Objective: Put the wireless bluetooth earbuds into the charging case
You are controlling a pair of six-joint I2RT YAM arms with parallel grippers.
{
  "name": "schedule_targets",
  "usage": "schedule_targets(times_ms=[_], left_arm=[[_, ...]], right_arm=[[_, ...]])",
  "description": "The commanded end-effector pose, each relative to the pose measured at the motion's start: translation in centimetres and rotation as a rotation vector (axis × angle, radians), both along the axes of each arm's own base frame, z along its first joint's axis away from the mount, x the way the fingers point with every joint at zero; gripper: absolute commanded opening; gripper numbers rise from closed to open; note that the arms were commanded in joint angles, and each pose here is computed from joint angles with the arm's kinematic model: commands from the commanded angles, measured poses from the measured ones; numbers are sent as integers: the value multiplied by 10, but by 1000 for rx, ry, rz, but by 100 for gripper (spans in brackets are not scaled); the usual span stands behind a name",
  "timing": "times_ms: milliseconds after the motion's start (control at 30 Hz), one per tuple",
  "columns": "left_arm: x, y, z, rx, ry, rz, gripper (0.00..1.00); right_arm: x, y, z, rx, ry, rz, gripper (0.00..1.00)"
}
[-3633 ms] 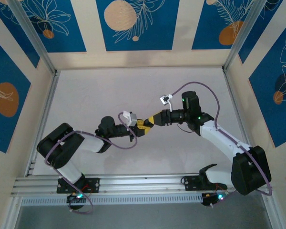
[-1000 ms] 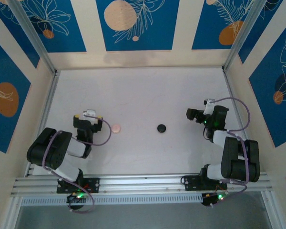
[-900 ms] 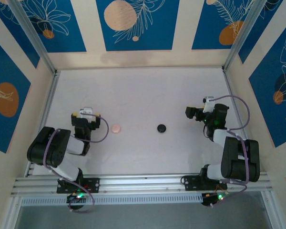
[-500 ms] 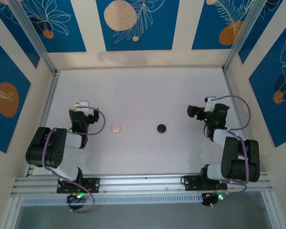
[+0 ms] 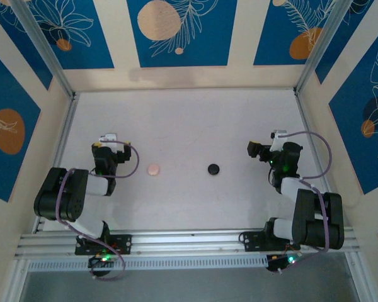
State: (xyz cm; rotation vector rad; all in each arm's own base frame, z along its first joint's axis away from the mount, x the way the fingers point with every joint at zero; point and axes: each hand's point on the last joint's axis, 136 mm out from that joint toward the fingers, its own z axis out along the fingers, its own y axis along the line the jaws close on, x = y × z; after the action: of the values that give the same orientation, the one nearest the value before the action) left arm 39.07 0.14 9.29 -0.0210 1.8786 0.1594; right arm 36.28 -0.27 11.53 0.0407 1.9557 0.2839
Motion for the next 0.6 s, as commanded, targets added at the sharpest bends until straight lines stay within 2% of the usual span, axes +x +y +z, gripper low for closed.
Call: schedule_targets(times_ms=[0, 100, 167, 300, 567], left_arm=[[1, -1, 2, -19, -1, -11, 100], [1, -1, 2, -19, -2, -10, 100], [1, -1, 2, -18, 0, -11, 100], [2, -3, 2, -18, 2, -20, 100], [3, -7, 1, -16, 11, -46, 100]], right_arm=[[8, 14, 9, 6, -41, 54, 99], [20, 34, 6, -13, -58, 103, 99], [32, 45, -13, -52, -10, 137, 99], [31, 38, -19, -25, -34, 106, 99], [32, 38, -22, -55, -9, 89, 99]])
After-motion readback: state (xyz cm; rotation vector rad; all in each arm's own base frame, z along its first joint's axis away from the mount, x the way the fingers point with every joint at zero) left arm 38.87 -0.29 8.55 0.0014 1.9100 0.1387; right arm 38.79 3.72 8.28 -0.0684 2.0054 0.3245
